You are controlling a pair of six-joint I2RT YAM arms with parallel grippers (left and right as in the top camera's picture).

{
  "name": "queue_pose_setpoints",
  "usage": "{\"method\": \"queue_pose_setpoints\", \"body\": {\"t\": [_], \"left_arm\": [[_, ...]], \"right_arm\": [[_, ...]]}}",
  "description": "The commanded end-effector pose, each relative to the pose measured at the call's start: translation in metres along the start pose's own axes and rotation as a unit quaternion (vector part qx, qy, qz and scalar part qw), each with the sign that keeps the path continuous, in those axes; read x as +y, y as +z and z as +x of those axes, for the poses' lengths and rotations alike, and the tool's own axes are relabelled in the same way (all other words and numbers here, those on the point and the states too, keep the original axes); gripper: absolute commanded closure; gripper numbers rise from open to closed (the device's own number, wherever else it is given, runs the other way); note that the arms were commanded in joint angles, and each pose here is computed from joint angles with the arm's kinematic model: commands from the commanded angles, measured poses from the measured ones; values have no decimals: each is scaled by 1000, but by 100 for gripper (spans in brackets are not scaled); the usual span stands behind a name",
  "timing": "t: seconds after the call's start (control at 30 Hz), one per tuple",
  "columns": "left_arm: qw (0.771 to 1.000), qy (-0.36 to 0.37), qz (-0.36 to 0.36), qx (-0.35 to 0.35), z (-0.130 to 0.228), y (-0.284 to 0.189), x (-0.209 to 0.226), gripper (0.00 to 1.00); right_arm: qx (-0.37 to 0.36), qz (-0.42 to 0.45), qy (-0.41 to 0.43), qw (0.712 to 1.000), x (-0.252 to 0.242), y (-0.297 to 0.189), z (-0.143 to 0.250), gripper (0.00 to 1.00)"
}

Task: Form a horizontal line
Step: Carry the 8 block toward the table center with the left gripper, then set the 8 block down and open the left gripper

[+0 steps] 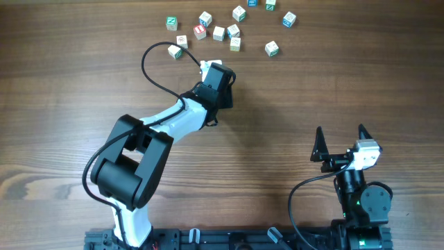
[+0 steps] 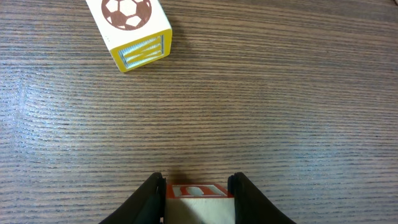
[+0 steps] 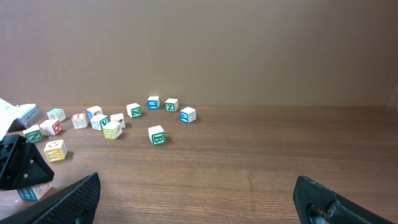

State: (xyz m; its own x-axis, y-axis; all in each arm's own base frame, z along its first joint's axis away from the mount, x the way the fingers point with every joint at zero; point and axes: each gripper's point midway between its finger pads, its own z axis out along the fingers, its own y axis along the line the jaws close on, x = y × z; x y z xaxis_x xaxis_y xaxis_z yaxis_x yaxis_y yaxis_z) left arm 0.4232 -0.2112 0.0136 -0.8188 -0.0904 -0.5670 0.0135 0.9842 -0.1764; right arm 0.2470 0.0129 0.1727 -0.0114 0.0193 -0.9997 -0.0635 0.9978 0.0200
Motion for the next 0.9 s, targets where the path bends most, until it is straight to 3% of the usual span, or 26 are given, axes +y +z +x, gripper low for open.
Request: {"method": "queue_pose_setpoints", "body": {"t": [0.0, 0.77, 0.87], "left_arm": [[1000, 0, -15, 9, 9, 5, 7, 67], [1000, -4, -28, -1, 5, 5, 11, 66], [1000, -4, -28, -1, 5, 5, 11, 58]], "right_arm": [[-5, -10, -9, 1000, 4, -1, -2, 0], [-5, -10, -9, 1000, 4, -1, -2, 0], [-5, -10, -9, 1000, 4, -1, -2, 0]]}}
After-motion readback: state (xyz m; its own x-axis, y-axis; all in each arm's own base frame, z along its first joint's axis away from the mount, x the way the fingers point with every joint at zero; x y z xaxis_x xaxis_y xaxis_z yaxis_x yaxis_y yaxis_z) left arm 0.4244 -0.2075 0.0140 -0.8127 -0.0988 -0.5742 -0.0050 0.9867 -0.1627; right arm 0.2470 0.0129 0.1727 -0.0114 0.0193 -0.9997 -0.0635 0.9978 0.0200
